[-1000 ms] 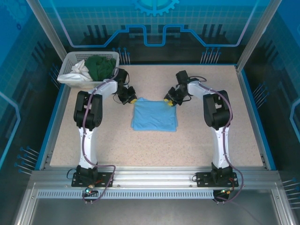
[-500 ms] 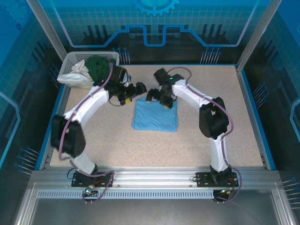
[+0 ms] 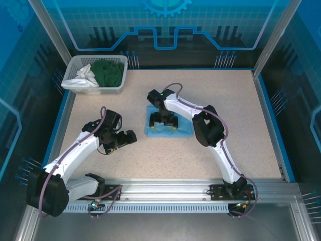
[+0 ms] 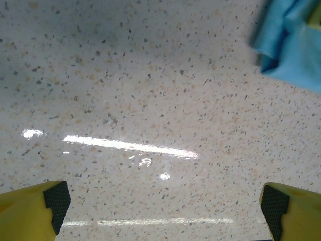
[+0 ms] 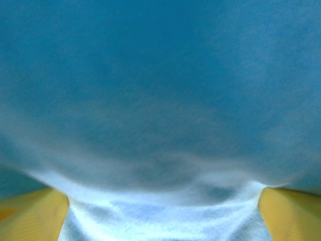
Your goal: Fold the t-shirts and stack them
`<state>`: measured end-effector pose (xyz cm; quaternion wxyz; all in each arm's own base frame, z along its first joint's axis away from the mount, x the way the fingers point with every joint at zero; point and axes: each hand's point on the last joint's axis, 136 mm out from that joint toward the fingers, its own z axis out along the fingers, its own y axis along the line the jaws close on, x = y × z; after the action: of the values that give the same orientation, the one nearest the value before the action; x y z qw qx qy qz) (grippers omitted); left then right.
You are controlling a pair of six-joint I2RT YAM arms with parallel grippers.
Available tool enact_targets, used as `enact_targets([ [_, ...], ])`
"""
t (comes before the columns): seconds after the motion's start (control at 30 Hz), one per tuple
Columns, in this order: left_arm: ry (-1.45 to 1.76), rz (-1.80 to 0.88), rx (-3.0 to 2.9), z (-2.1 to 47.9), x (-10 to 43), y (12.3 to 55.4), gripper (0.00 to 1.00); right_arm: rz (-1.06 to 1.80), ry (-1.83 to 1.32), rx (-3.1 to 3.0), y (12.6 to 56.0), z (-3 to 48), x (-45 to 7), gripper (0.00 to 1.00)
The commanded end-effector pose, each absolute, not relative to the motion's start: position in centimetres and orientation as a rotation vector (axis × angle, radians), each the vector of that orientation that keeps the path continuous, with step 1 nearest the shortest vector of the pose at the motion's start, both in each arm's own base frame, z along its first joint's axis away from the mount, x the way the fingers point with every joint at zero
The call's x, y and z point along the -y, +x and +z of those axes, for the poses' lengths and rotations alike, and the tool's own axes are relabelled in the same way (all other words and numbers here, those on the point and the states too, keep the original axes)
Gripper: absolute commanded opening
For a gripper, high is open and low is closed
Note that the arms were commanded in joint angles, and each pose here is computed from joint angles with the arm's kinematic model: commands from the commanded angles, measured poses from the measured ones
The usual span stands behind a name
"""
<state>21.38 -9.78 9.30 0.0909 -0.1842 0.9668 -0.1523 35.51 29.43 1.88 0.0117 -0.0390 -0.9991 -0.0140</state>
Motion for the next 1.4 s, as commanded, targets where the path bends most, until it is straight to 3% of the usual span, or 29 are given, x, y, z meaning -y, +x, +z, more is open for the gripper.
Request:
enact_targets([
  [0.0,-0.549,-0.495,-2.862,10.2,10.1,21.4,0.99,0.251,-0.227,3.019,36.9,-1.3,-21.0,1.0],
  [0.57,-0.695,-0.436,-2.921,8.8,10.4,23.9,0.99,0.406,-0.398,3.098,49.1,1.1,-2.5,1.0],
  [0.77,-0.671,-0.446,-2.929,10.0,11.1,26.0,0.99,0.253,-0.542,3.324,52.7,9.3,-3.1,1.0],
  [0.87,-0.683,-0.464,-2.942,9.5,11.5,26.5,0.99,0.032,-0.667,3.39,51.9,12.9,-4.8,0.98],
  [1.0,-0.682,-0.478,-2.956,8.9,11.9,26.8,0.99,-0.171,-0.725,3.34,48.4,12.4,-7.0,0.82],
  [1.37,-0.56,-0.51,-2.954,9.6,12.3,27.2,0.99,0.039,-0.554,3.106,39.8,2.7,-7.1,0.45],
])
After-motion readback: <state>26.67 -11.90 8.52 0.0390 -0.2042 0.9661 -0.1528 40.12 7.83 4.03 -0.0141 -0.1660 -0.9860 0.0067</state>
